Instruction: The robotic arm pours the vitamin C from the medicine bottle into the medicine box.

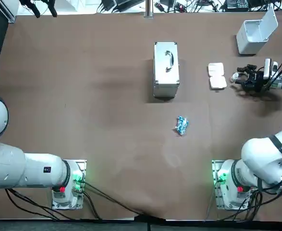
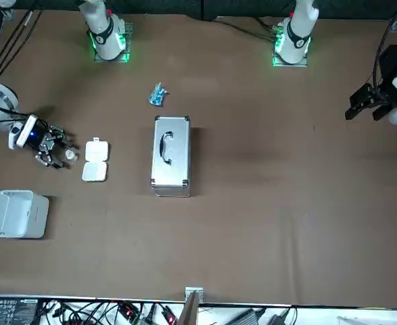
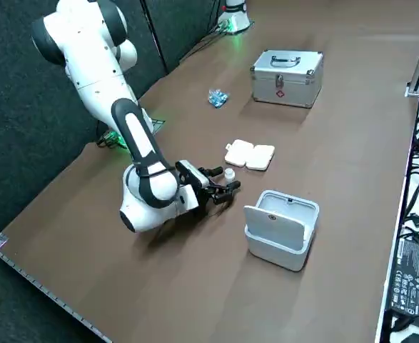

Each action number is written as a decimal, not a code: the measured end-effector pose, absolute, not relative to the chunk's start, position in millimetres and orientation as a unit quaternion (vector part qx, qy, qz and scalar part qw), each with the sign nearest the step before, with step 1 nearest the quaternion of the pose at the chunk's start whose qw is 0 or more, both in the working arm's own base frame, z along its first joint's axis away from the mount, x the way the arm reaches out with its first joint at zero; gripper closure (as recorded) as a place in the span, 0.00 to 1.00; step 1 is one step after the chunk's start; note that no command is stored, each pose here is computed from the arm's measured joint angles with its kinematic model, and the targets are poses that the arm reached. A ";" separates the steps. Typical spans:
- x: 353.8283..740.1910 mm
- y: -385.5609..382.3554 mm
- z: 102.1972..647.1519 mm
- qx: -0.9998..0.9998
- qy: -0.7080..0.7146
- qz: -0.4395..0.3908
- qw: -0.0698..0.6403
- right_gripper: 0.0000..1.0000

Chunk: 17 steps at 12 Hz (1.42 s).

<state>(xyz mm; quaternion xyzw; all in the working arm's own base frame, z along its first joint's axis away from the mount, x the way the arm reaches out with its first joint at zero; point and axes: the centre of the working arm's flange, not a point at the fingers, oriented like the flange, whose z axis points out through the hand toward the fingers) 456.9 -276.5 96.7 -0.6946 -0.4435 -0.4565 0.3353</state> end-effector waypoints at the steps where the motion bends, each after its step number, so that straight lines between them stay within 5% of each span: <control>1: 457.5 -275.8 95.2 -0.694 -0.444 -0.457 0.337 0.01; 17: 457.9 -266.1 86.4 -0.673 -0.455 -0.468 0.347 0.23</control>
